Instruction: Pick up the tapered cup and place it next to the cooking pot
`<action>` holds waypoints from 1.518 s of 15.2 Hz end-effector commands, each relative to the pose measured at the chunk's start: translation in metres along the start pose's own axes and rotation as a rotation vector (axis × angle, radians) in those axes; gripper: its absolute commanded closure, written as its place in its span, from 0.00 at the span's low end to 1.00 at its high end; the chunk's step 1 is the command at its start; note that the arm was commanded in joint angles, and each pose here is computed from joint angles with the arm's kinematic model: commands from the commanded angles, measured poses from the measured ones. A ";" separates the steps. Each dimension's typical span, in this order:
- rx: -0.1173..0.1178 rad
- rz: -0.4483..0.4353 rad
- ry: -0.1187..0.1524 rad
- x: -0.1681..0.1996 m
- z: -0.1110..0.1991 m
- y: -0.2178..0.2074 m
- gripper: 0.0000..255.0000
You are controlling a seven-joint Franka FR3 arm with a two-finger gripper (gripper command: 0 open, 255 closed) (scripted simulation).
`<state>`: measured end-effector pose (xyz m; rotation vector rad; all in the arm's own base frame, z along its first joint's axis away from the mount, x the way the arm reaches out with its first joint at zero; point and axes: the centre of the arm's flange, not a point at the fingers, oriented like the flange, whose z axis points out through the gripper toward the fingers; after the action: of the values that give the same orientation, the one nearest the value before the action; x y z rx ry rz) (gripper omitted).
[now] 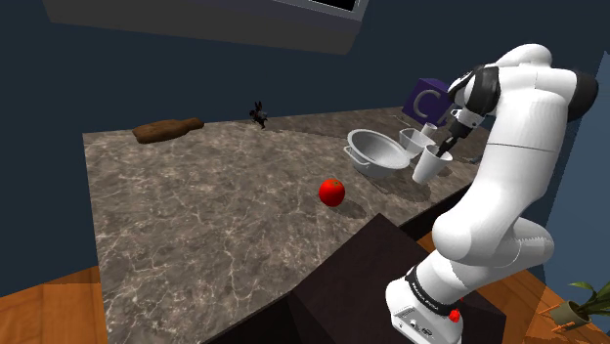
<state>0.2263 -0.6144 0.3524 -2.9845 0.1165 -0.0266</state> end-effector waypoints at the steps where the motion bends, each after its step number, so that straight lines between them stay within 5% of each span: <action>1: -0.001 0.000 0.000 0.000 0.010 0.001 1.00; 18: -0.001 0.000 0.000 -0.001 0.099 0.015 1.00; 23: -0.001 0.000 0.000 -0.001 0.102 0.015 1.00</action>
<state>0.2265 -0.6134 0.2491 -2.9847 0.1168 -0.0266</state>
